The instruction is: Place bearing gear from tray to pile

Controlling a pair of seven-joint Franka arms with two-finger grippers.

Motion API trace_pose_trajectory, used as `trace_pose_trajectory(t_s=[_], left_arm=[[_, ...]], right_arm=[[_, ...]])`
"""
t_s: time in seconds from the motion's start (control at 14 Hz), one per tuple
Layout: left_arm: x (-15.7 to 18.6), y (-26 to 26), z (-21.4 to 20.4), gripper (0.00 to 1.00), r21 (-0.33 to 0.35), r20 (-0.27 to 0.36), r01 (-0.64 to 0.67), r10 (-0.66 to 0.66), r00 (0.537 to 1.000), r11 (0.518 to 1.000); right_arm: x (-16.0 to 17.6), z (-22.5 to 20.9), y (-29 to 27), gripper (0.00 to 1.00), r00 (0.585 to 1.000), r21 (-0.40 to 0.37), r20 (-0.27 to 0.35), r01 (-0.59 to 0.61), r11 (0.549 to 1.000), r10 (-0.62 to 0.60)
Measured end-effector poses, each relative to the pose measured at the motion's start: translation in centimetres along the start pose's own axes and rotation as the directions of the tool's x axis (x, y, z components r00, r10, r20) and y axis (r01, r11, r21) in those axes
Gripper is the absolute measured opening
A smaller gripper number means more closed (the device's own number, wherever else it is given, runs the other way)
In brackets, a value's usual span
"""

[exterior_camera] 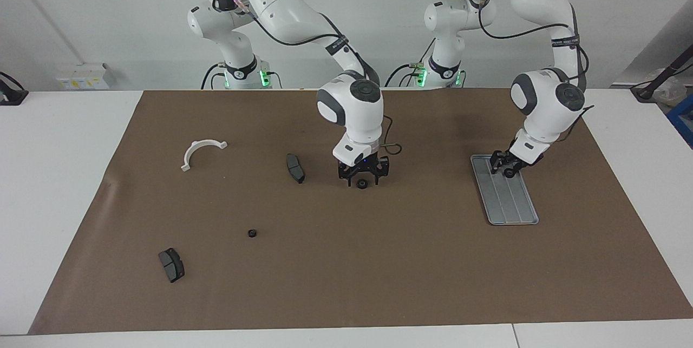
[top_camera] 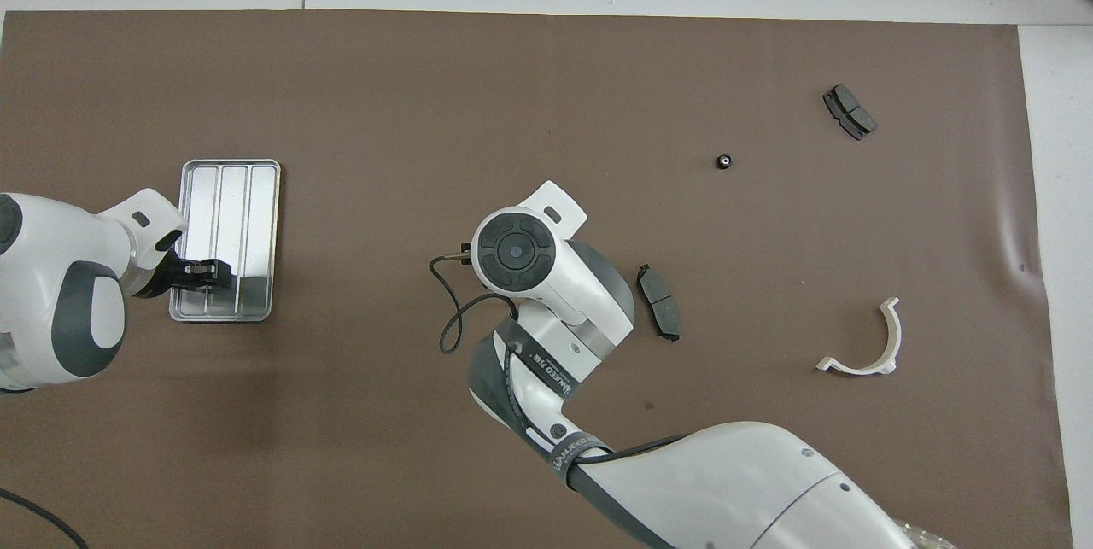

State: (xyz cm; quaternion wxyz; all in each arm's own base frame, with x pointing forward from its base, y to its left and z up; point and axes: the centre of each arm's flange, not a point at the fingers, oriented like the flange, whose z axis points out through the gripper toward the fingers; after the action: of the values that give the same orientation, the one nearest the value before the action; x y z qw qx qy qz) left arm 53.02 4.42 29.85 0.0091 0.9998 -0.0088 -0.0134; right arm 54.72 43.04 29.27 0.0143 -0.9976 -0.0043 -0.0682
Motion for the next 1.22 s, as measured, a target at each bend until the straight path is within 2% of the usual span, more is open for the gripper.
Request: trace_pose_trajectory(t_s=[0.07,0.29,0.36,0.43,0.5,0.57,0.79,0.93,1.22], left_arm=[[0.0,0.0,-0.1,0.52,0.0,-0.003,-0.001,0.001,1.0,1.0],[0.2,0.7,-0.2,0.46,0.001,-0.013,-0.011,0.012,1.0,1.0],[0.2,0.9,-0.2,0.46,0.001,-0.014,-0.016,0.016,1.0,1.0],[0.3,1.2,-0.2,0.39,0.001,-0.016,-0.021,0.021,1.0,1.0],[0.3,1.5,-0.2,0.39,0.002,-0.017,-0.025,0.025,1.0,1.0],[0.3,1.6,-0.2,0.36,0.002,-0.018,-0.027,0.027,0.999,1.0],[0.4,1.9,-0.3,0.35,0.002,-0.023,-0.033,0.033,0.999,0.999],[0.7,2.4,-0.6,0.35,0.004,-0.036,-0.042,0.042,0.998,0.999],[2.8,4.7,-3.4,0.35,0.003,-0.088,-0.013,0.013,0.996,1.0]], right_arm=[[-0.1,0.3,0.0,0.8,1.0,0.0,0.001,0.001,1.0,-0.001],[-0.3,0.7,0.0,0.74,1.0,0.003,0.001,0.002,1.0,-0.002],[-0.3,0.7,0.0,0.65,1.0,0.002,0.0,0.002,1.0,-0.002],[-0.2,0.6,0.1,0.52,1.0,0.002,-0.002,0.001,1.0,-0.001],[-0.1,0.4,0.1,0.38,1.0,0.004,-0.005,0.0,1.0,0.0],[-0.1,0.1,0.0,0.35,1.0,0.005,-0.006,0.0,1.0,0.0],[0.1,0.1,0.4,0.35,1.0,0.0,-0.006,-0.006,1.0,0.006],[1.4,-1.1,1.6,0.35,0.999,0.002,-0.028,-0.03,1.0,0.03],[4.2,-4.1,9.7,0.35,0.996,-0.022,-0.045,-0.072,0.997,0.071]])
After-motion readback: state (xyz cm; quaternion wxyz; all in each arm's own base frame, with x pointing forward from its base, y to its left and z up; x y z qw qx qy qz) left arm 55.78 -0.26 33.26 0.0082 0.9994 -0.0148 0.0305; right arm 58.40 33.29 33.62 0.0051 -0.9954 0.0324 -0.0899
